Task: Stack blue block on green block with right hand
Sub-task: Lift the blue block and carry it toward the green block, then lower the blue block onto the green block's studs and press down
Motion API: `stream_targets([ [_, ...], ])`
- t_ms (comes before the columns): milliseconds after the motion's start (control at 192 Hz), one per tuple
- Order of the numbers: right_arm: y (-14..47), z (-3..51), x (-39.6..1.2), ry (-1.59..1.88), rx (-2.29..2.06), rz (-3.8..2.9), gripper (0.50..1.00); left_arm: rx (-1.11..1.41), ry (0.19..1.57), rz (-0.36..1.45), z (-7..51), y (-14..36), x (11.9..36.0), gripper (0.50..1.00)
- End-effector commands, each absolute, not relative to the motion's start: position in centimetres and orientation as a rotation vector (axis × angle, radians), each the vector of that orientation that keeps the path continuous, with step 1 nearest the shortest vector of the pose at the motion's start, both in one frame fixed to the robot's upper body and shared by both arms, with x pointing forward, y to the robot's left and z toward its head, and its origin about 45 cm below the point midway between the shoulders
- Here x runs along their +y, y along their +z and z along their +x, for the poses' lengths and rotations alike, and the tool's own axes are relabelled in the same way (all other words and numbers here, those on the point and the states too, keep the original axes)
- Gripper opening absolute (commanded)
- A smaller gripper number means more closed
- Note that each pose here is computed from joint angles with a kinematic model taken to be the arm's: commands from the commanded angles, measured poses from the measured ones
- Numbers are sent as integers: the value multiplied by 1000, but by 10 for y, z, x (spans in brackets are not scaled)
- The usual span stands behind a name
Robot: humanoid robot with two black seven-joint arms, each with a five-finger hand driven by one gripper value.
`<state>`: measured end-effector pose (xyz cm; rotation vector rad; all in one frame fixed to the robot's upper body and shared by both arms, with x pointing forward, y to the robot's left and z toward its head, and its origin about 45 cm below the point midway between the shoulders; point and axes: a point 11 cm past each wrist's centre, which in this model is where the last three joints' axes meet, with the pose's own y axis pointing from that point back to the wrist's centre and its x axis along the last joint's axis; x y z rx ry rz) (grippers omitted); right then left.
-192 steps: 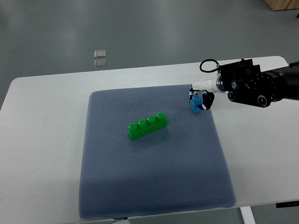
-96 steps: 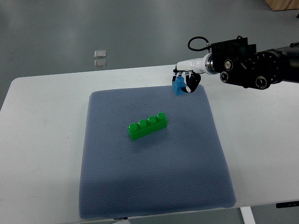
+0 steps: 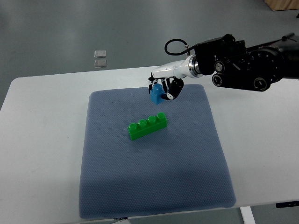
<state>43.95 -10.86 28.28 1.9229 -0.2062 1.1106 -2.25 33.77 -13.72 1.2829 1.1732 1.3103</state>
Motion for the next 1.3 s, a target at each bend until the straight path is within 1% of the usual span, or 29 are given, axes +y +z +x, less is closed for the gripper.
stream_targets([
  [0, 284, 436, -104, 1156, -180, 1959, 500, 1174, 1311, 1282, -22, -137, 338, 1000],
  [156, 281, 431, -100, 1164, -157, 2000, 500, 1174, 1311, 1282, -22, -137, 338, 1000],
  [281, 279, 427, -89, 1163, -151, 2035, 500, 1173, 1310, 1283, -22, -137, 338, 1000],
  [718, 253, 422, -95, 1075, -156, 2013, 500, 1173, 1310, 1283, -22, -137, 338, 1000],
  [1295, 245, 421, -98, 1012, -176, 1990, 500, 1174, 1311, 1282, -22, -137, 338, 1000],
])
